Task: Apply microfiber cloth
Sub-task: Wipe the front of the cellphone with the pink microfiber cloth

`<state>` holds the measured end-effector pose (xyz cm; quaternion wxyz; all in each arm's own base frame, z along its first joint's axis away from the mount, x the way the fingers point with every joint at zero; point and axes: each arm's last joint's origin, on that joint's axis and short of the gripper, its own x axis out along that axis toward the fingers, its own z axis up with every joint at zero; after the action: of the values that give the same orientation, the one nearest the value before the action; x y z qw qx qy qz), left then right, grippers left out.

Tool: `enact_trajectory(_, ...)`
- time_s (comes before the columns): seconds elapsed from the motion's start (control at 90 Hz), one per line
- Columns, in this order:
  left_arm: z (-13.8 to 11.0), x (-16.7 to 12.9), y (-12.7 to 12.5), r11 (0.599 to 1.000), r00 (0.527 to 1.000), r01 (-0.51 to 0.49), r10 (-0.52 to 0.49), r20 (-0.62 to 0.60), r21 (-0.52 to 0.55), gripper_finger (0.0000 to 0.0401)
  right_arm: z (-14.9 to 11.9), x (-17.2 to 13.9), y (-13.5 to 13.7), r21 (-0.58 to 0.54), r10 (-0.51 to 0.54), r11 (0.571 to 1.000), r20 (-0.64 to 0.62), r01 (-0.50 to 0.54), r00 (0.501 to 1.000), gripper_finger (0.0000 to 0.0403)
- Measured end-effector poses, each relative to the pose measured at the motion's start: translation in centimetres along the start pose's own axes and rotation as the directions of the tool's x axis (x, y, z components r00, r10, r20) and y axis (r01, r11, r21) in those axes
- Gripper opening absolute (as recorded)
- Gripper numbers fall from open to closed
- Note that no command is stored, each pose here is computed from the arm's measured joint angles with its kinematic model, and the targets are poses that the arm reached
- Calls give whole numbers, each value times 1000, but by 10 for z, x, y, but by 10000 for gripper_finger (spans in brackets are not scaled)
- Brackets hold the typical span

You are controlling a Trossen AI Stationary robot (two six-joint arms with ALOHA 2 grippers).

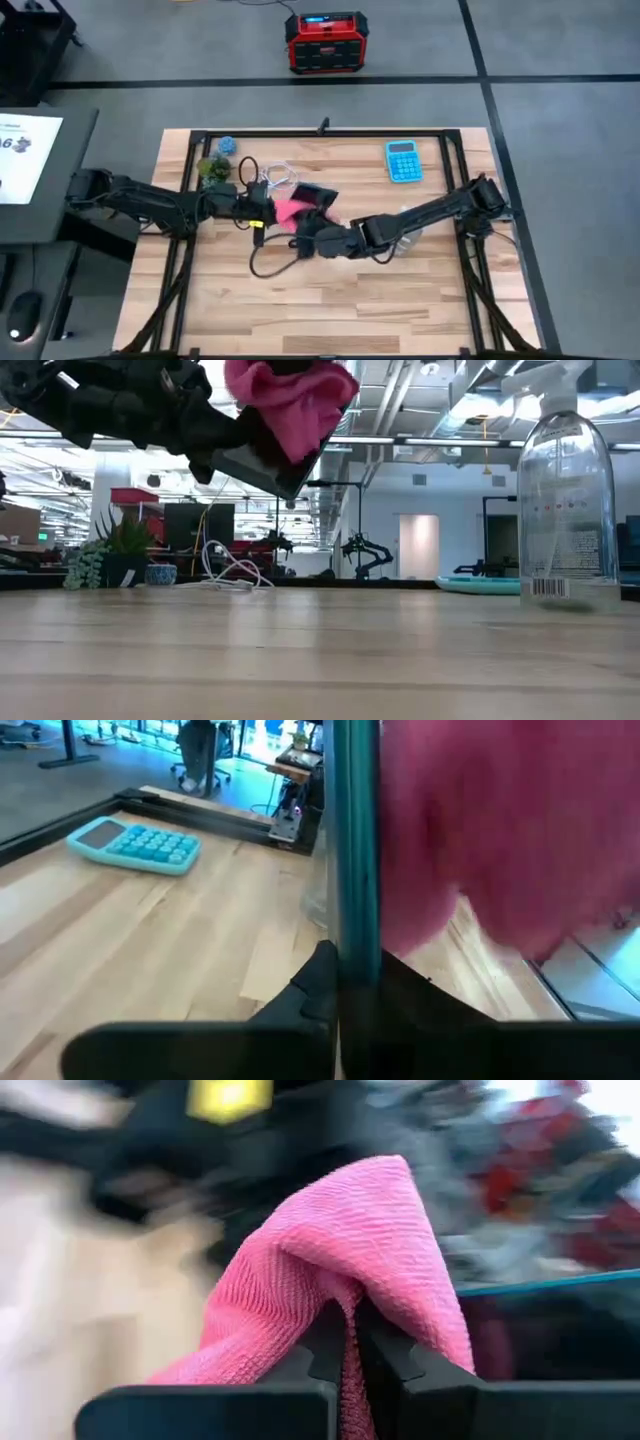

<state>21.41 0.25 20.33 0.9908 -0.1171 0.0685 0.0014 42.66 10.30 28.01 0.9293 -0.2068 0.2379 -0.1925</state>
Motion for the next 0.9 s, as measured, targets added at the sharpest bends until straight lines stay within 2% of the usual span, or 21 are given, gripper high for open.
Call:
enact_trajectory(0.078, 0, 0, 0, 1000, 1000, -4, 4, 1, 4, 13, -8, 1, 3, 32, 73, 997, -59, -71, 996, 0)
enact_trajectory(0.178, 0, 0, 0, 1000, 1000, -7, 7, 1, 11, 13, -12, 0, 3, 43, 51, 998, -96, -47, 994, 0)
enact_trajectory(0.311, 0, 0, 1, 1000, 1000, -7, 7, 1, 16, 13, -1, -13, 11, -32, -163, 986, -33, 162, 986, 0)
enact_trajectory(0.433, 0, 0, 1, 1000, 1000, -8, 8, -1, 15, 13, 9, -31, 18, -96, -405, 910, -2, 403, 914, 0)
enact_trajectory(0.5, 0, 0, 1, 1000, 1000, -9, 9, -3, 15, 13, 12, -36, 18, -116, -463, 881, -3, 460, 886, 0)
enact_trajectory(0.6, 0, 0, 1, 1000, 1000, -10, 10, -3, 14, 13, 12, -37, 21, -122, -436, 893, 2, 433, 900, 0)
enact_trajectory(0.767, 0, 0, 1, 1000, 1000, -10, 10, -3, 8, 13, 1, -27, 22, -15, -214, 977, -24, 214, 976, 0)
enact_trajectory(0.844, 0, 0, 1, 1000, 1000, -9, 9, -2, 5, 13, -6, -18, 17, 26, -117, 993, -63, 119, 991, 0)
enact_trajectory(0.9, 0, 0, 1, 1000, 1000, -9, 9, 1, 4, 13, -8, -14, 14, 23, -117, 993, -79, 119, 990, 0)
